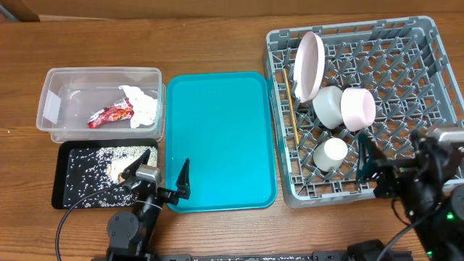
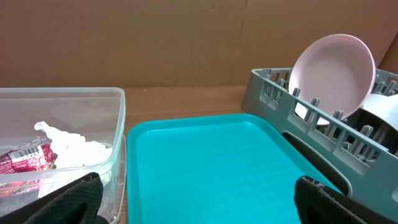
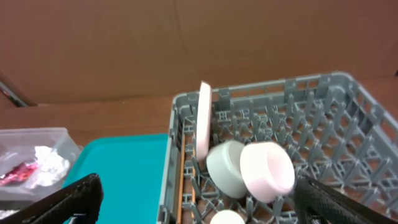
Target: Sort waste into correct bins and load items into the dishwasher
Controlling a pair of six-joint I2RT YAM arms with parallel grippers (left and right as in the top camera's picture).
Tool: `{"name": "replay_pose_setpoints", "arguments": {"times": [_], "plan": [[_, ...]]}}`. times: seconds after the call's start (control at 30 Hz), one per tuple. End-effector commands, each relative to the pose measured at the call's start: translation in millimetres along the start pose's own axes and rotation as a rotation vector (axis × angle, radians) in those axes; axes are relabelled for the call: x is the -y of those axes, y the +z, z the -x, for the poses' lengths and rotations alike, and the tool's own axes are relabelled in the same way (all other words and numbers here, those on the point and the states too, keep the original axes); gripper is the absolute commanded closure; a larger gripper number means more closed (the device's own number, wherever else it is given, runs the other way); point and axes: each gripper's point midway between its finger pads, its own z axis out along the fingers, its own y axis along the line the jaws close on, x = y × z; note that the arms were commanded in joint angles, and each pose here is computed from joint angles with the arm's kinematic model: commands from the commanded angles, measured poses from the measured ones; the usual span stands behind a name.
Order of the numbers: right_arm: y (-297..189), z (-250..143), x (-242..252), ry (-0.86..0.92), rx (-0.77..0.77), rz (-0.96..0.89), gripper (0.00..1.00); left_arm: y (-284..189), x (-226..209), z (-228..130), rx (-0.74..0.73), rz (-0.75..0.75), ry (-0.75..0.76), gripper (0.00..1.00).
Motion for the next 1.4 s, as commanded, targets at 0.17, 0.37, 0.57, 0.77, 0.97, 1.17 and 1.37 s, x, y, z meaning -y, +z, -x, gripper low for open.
{"name": "replay_pose_setpoints", "arguments": {"times": [0.17,0.37,0.57,0.77,0.97,1.17,1.37], "plan": [[17.9,-46.6,12.3,0.019,0.111,0.018,0.00,-0.4,0.6,0.3,0.005,-0.006,-0.011,0.00],[36.3,-98.2,23.2,0.026,0.124,0.021,0.00,-0.4,0.5,0.3,0.005,-0.006,-0.011,0.00],[50.7,-127.3,34.7,0.032,0.144,-0.002,0.00,-0.4,0.5,0.3,0.005,-0.006,-0.011,0.00],[74.8,-135.2,39.0,0.027,0.249,0.013,0.00,-0.4,0.5,0.3,0.005,-0.006,-0.011,0.00],[85.9,-130.6,37.3,0.015,0.382,0.048,0.00,-0.4,0.6,0.3,0.005,-0.006,-0.011,0.00],[90.4,-135.2,38.3,0.013,0.403,0.052,0.00,-0.4,0.5,0.3,0.005,-0.006,-0.011,0.00],[98.0,-155.1,42.1,0.019,0.316,0.036,0.00,-0.4,0.6,0.3,0.005,-0.006,-0.011,0.00]]}}
